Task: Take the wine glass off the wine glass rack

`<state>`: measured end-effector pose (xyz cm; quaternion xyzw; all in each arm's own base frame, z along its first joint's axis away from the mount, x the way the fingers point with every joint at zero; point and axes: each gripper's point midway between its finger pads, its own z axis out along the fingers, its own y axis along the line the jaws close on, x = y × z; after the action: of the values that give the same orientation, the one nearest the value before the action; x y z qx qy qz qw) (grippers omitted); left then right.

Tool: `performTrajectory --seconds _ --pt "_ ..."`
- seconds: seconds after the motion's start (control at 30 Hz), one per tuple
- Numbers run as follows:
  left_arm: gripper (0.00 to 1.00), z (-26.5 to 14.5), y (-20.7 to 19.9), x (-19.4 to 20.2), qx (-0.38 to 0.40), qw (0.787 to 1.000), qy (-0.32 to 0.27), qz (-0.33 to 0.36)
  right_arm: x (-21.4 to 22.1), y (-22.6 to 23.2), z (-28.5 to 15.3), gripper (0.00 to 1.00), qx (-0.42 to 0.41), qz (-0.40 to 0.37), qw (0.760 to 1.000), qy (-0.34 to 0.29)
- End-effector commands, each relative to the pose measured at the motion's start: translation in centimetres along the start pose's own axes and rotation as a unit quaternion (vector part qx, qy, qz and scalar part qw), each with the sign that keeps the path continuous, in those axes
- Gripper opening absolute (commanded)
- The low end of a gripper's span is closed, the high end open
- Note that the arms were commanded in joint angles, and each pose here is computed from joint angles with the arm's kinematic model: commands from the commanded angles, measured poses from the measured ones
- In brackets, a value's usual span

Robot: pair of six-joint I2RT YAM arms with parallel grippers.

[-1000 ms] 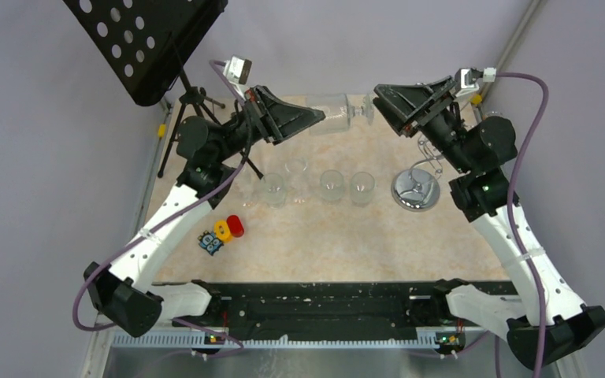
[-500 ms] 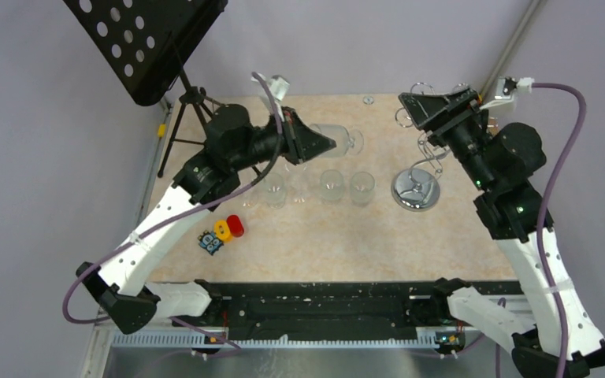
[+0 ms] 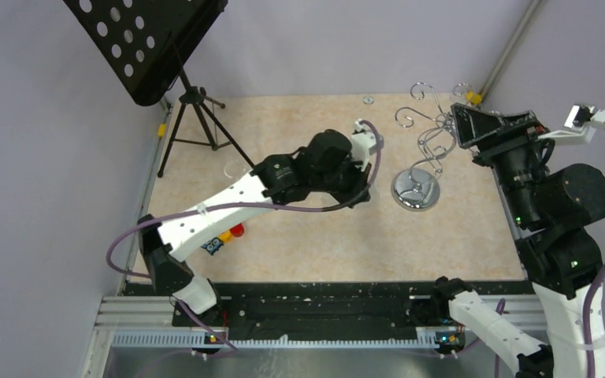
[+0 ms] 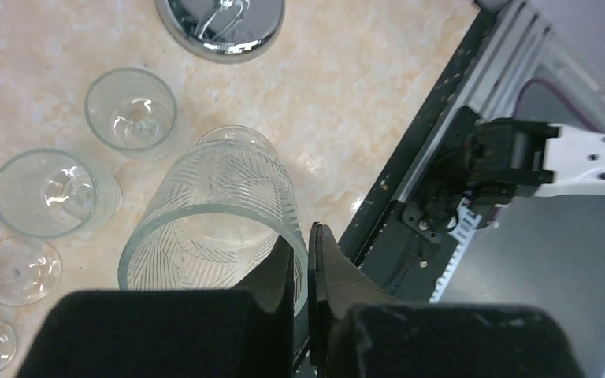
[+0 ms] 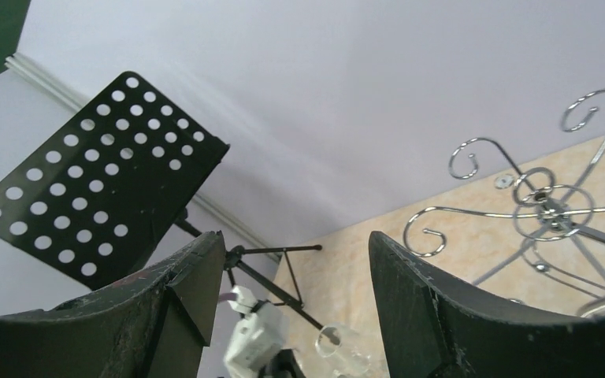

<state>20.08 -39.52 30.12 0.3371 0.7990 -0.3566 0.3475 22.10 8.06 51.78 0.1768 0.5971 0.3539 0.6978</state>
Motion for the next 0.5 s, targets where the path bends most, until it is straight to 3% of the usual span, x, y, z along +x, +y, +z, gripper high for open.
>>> performTrajectory --seconds 0.0,0.27,0.47 --pt "0.0 1.9 0.0 -0.5 -0.029 0.998 0.011 0.063 -2.1 -0.8 -1.6 0.68 0.027 -0.028 0.999 -0.032" --pt "0.0 8.2 -0.3 4.3 -0.036 0.99 0.106 0.086 -2.6 -1.4 -2.6 0.68 0.039 -0.039 0.998 -0.04" --pt "0.0 9.6 2.6 7.4 -0.102 0.977 0.162 0.09 -2.3 -1.8 -2.7 0.68 0.045 -0.046 0.997 -0.034"
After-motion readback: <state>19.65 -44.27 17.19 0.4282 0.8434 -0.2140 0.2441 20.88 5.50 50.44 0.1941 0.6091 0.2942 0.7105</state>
